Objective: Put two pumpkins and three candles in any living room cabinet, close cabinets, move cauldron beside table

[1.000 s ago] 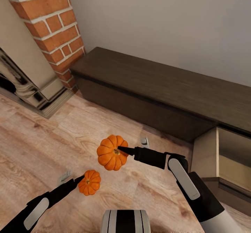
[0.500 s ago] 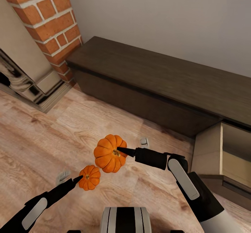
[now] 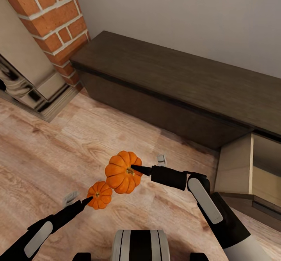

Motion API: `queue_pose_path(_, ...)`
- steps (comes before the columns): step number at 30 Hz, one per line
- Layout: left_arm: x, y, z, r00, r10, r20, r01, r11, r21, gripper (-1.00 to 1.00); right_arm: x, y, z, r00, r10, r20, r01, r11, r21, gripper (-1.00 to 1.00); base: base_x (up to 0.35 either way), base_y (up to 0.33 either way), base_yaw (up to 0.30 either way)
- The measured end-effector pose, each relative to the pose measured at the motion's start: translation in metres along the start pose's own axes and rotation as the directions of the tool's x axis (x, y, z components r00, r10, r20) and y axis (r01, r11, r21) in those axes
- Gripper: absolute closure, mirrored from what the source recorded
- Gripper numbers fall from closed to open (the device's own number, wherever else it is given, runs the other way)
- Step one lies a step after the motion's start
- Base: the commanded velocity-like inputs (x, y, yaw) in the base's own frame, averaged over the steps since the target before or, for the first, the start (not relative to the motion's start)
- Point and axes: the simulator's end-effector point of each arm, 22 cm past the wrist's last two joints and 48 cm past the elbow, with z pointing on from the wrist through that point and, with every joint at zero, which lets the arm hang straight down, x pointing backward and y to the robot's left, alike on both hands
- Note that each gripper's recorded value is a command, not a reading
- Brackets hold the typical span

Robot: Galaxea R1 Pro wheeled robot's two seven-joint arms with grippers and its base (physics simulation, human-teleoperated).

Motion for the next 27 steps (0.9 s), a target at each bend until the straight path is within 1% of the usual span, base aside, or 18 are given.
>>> queue_pose_path(3, 0.002, -0.001, 0.001, 1.000, 0.001, -0.004, -0.001, 1.000, 0.010, -1.00, 0.001, -0.002, 0.000, 1.000, 0.004, 0.000, -0.004, 1.000, 0.001, 1.00, 0.000, 0.000, 0.000)
queue_pose_path(6, 0.006, -0.013, 0.002, 1.000, 0.000, -0.013, 0.001, 0.997, 0.076, -1.00, 0.003, -0.009, 0.001, 1.000, 0.016, -0.002, -0.016, 1.000, 0.005, 1.00, 0.000, 0.000, 0.000)
queue_pose_path(9, 0.006, -0.018, 0.002, 1.000, 0.000, -0.013, 0.001, 0.995, 0.102, -1.00, 0.004, -0.008, 0.001, 1.000, 0.018, -0.003, -0.018, 1.000, 0.002, 1.00, 0.000, 0.000, 0.000)
queue_pose_path(11, 0.006, -0.019, 0.002, 1.000, 0.000, -0.013, 0.001, 0.994, 0.106, -1.00, 0.004, -0.008, 0.002, 1.000, 0.018, -0.003, -0.018, 1.000, 0.002, 1.00, 0.000, 0.000, 0.000)
queue_pose_path(13, 0.009, -0.017, 0.003, 1.000, -0.002, -0.019, 0.004, 0.995, 0.104, -1.00, 0.006, -0.013, 0.002, 1.000, 0.023, -0.005, -0.022, 1.000, 0.008, 1.00, 0.000, 0.000, 0.000)
queue_pose_path(27, 0.007, -0.017, 0.003, 1.000, -0.004, -0.015, 0.006, 0.994, 0.106, -1.00, 0.006, -0.013, 0.003, 1.000, 0.024, -0.007, -0.024, 1.000, 0.008, 1.00, 0.016, 0.016, 0.000)
